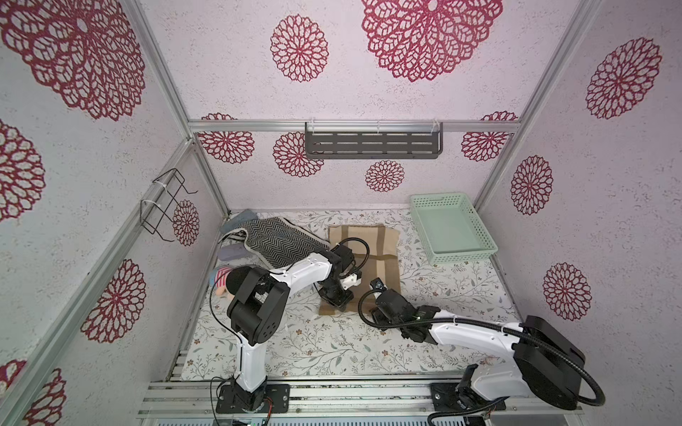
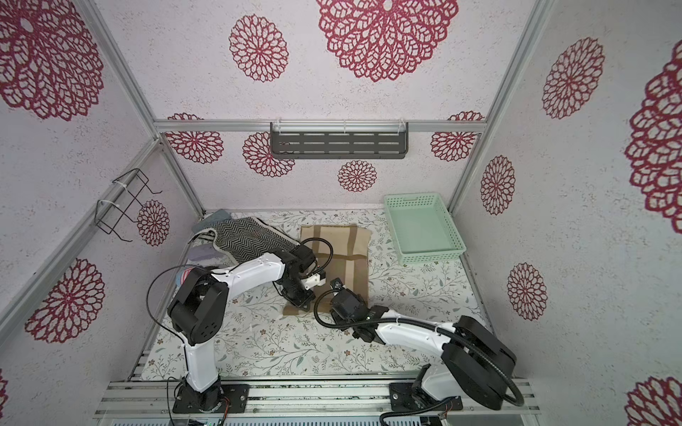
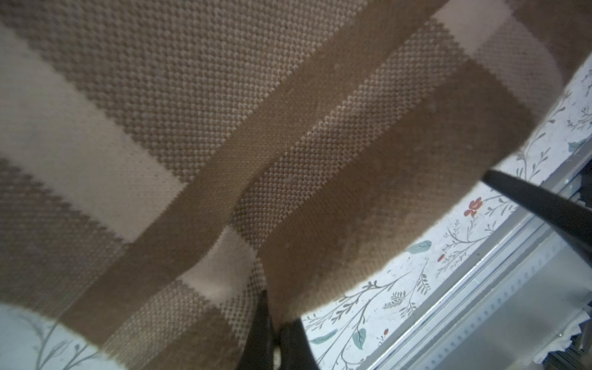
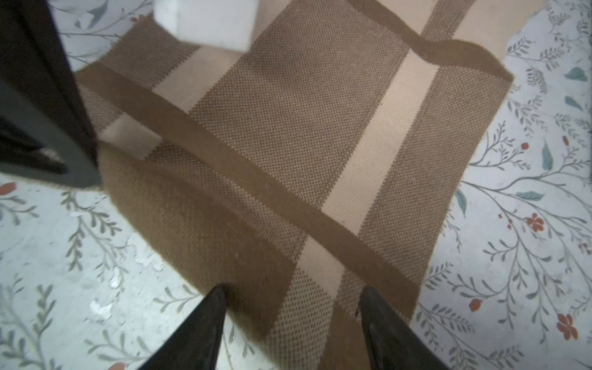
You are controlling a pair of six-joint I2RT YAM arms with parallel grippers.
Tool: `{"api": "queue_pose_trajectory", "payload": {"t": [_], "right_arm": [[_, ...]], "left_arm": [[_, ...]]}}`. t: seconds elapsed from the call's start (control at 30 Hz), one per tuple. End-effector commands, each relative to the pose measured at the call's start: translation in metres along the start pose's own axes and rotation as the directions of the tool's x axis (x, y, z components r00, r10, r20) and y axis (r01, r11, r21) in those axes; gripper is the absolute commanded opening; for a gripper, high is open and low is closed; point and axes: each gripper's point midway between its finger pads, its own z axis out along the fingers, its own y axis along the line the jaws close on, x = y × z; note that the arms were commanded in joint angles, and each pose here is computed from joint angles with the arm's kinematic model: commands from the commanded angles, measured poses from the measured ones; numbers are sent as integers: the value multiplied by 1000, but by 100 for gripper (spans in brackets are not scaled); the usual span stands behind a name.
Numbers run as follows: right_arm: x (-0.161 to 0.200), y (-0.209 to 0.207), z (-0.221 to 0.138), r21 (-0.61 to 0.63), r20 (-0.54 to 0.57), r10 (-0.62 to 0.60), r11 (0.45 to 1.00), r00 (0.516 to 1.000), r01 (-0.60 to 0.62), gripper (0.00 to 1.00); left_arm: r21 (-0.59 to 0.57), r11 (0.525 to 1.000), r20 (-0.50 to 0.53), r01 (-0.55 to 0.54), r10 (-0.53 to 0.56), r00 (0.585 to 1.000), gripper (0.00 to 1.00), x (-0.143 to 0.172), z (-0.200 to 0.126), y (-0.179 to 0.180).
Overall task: Roll up the scarf and place it into the basket
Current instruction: Roll the scarf at the center of the board.
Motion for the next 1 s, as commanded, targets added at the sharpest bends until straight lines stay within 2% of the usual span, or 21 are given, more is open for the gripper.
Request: {"api": "queue_pose_trajectory", "payload": {"t": [0.0,0.2,0.37,0.97], "right_arm": [[-9,-2,6,51,5,-85,995,996,85,67],[-12,11,0,-37,28,-76,996,997,77,67],[-13,21,-15,-127,74,-62,989,995,71,73],[15,29,13,-91,2,-89,992,996,89,76]], "left_arm": [[53,998,-16,-29,30,999,0,-3,-1,-4],[45,999,-43,-20,22,999,0,-1,0,7],[57,998,-30,-1,2,1000,0,-2,-5,15],[75,997,-25,-8,10,1000,0,2,-19,17]]}}
